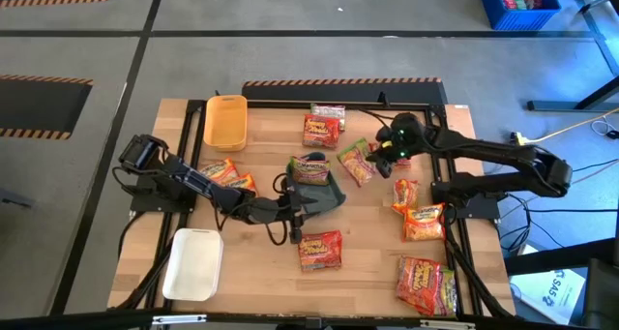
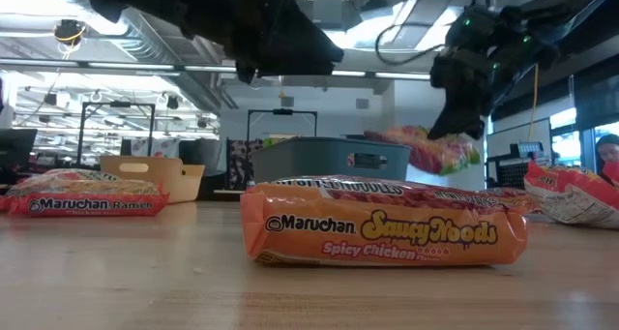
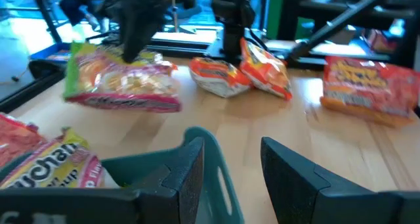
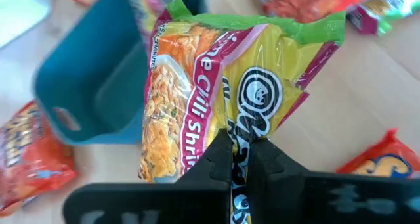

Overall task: Sort Maruchan noodles
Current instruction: Put the green noodles into the blue bin

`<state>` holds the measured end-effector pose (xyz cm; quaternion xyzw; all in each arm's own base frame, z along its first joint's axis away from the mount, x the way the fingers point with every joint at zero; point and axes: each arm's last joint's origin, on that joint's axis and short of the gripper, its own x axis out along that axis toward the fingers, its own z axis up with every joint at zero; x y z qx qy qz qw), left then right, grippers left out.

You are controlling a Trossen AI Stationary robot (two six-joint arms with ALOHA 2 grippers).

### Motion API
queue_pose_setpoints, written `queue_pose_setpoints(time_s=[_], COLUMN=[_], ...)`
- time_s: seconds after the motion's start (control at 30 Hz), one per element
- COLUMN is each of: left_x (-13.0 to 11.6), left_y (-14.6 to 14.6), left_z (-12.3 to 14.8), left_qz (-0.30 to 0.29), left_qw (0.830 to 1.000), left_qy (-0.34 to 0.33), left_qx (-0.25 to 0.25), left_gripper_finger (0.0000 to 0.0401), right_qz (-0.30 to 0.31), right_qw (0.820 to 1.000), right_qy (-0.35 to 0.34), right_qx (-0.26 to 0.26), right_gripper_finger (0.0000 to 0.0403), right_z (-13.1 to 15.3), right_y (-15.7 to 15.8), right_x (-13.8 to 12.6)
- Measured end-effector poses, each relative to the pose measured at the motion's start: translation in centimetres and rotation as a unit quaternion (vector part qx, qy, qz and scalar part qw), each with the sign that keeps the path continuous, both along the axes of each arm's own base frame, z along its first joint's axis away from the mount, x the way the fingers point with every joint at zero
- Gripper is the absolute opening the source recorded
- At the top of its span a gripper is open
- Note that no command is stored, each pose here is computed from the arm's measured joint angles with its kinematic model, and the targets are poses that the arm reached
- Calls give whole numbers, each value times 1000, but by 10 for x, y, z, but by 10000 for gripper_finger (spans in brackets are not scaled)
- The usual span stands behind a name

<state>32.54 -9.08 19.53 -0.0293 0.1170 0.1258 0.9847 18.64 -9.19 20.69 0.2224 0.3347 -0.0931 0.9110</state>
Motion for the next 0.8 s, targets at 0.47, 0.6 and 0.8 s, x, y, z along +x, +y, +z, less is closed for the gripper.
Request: queue_pose_setpoints(time_s=[0.47, 0.6, 0.8], left_x=[5, 10, 26], left_y=[18, 19, 14], left_z=[1, 9, 34], left_qz=[16, 8, 1], left_qw=[1000, 998, 999], left_qy=[-11, -23, 14], left_qx=[-23, -50, -41], left_gripper_finger=[225, 263, 285], right_qz=[71, 87, 104], right_qw=[993, 987, 981], right_qy=[-46, -51, -53], right_qx=[-87, -122, -153], right_gripper_finger=[1, 1, 1], right_z=[41, 47, 49], right_y=[52, 69, 85], right_x=[25, 29, 31])
